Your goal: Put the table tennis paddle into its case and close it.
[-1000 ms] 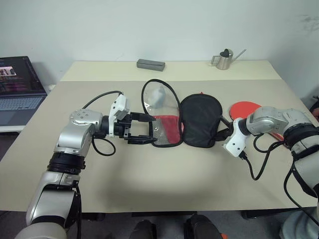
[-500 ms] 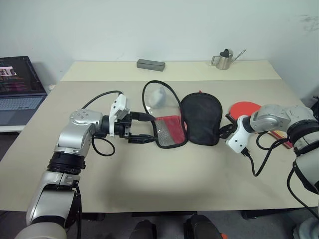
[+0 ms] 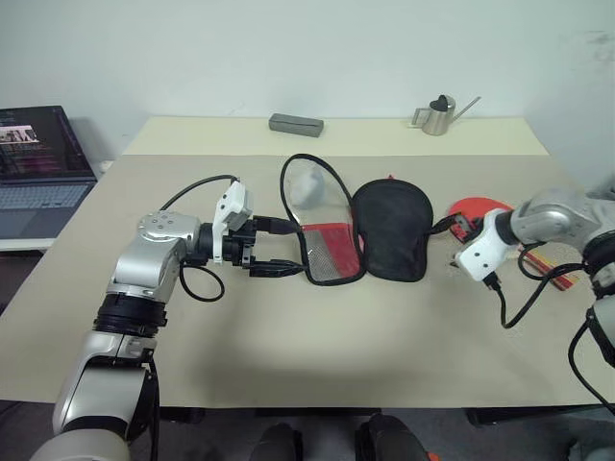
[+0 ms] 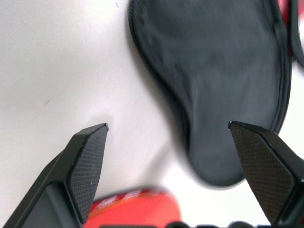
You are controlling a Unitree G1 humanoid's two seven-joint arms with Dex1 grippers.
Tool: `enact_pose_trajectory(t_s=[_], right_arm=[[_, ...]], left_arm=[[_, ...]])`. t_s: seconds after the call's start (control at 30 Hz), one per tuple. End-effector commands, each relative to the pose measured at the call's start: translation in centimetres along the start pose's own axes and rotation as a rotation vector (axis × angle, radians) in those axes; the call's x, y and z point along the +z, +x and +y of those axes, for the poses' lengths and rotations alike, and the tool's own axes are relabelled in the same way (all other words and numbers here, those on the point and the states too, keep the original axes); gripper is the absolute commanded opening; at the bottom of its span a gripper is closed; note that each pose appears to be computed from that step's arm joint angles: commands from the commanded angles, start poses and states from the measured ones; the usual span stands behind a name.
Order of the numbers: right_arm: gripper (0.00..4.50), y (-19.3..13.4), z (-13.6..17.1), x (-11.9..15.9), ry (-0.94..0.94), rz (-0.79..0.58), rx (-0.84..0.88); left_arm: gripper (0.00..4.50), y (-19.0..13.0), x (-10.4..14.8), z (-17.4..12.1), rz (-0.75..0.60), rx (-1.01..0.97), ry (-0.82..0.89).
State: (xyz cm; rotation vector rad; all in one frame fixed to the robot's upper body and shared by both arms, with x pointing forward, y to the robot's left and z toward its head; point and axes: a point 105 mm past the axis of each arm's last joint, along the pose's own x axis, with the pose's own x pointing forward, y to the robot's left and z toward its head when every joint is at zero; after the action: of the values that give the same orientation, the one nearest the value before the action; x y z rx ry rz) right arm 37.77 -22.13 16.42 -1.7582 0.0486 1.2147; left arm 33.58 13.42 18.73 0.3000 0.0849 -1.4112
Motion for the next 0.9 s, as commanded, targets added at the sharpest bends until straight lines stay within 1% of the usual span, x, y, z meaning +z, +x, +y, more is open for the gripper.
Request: enact_pose_trajectory(t_s=[0.03, 0.13, 0.2, 0.27, 0.33, 0.4, 0.5, 0.6, 0.73, 0.9], right_arm=[[4.46, -3.1, -1.1, -2.0, 0.301, 0.005, -0.149], [4.46, -5.2, -0.8, -3.9, 0.635, -0.018, -0.281], [4.46, -6.6, 0.1, -5.1, 0.831, -0.023, -0.364], [4.46, -7.6, 1.1, -5.8, 0.968, -0.027, -0.416], [4.46, -8.6, 3.2, -6.6, 1.124, -0.01, -0.453], [4.46, -9.3, 5.0, -7.1, 1.239, 0.011, -0.476], [4.46, -9.7, 6.8, -7.3, 1.379, 0.009, -0.483], [4.46, -9.8, 7.8, -7.7, 1.474, 0.019, -0.521], [4.46, -9.4, 9.2, -8.4, 1.536, 0.073, -0.528], [4.46, -8.1, 10.5, -8.8, 1.592, 0.107, -0.501]], left_arm=[[4.5, -0.1, 1.0, -0.1, -0.03, 0.007, 0.041], [4.5, 0.1, 1.0, -0.2, -0.04, 0.001, 0.038], [4.5, 0.3, 1.0, -0.2, -0.047, -0.003, 0.037], [4.5, 0.4, 1.0, -0.2, -0.051, -0.005, 0.037], [4.5, 0.5, 1.1, -0.2, -0.056, -0.009, 0.036], [4.5, 0.6, 1.1, -0.1, -0.058, -0.013, 0.036], [4.5, 0.9, 1.1, 0.0, -0.062, -0.021, 0.037], [4.5, 1.1, 1.2, 0.1, -0.066, -0.028, 0.039], [4.5, 1.3, 1.4, 0.3, -0.066, -0.034, 0.044], [4.5, 1.2, 1.5, 0.6, -0.062, -0.034, 0.053]])
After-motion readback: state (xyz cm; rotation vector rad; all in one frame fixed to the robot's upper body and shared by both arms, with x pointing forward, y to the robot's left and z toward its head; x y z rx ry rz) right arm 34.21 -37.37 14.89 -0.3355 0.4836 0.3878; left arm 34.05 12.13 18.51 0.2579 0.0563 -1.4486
